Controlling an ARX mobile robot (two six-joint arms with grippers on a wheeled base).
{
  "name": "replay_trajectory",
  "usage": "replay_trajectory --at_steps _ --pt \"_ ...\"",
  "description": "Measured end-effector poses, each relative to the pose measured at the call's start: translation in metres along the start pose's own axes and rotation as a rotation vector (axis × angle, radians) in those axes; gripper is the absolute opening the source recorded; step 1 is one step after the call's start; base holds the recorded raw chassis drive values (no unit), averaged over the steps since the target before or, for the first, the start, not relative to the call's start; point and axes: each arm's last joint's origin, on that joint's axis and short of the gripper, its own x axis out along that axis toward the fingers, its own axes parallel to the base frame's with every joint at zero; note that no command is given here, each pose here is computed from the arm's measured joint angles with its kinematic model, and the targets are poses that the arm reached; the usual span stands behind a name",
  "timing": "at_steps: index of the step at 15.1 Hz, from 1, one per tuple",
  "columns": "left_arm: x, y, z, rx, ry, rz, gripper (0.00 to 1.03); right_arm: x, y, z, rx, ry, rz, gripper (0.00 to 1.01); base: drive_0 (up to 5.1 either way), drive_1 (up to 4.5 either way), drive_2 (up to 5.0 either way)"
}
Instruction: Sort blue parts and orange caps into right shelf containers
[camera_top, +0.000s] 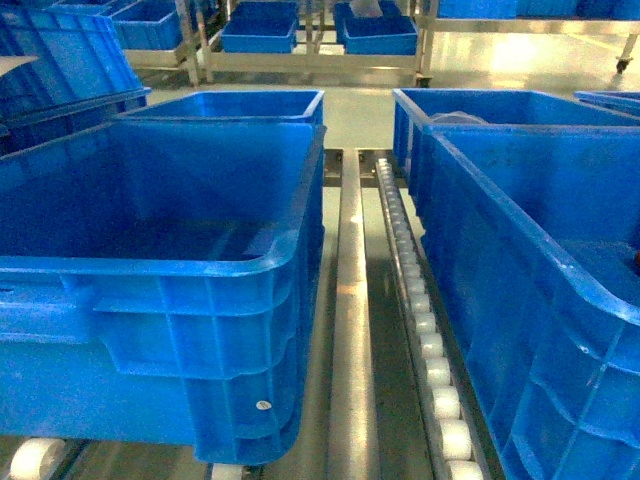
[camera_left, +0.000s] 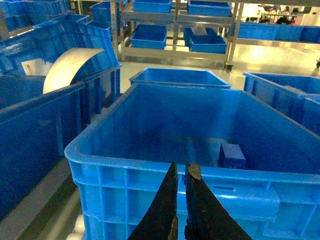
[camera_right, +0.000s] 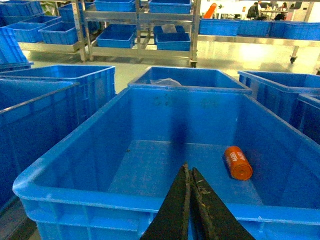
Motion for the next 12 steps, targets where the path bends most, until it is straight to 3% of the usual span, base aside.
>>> replay_trajectory --at_steps 5,6,7,11,12 --pt "-0.007 0.0 -0.001 0.0 0.003 0.0 0.02 -0.006 0.0 -0.001 0.0 0.002 0.0 0.02 0.0 0.0 0.0" --pt "-0.008 0.0 -0.001 0.0 0.001 0.0 0.02 -0.012 0.0 -0.006 0.0 0.05 0.002 0.02 0.0 0.0 0.0" --pt "-0.013 0.0 -0.005 0.0 0.044 0.002 0.02 -0.017 0.0 -0.004 0.0 0.01 0.003 0.02 0.0 0.0 0.0" --pt "-0.018 0.0 -0.004 0.003 0.016 0.0 0.02 -0.017 0.0 -0.004 0.001 0.013 0.003 0.02 0.0 0.0 0.0" --pt "-0.018 0.0 -0.004 0.003 0.018 0.0 0.04 -0.017 0.0 -0.004 0.0 0.012 0.003 0.06 0.0 0.0 0.0"
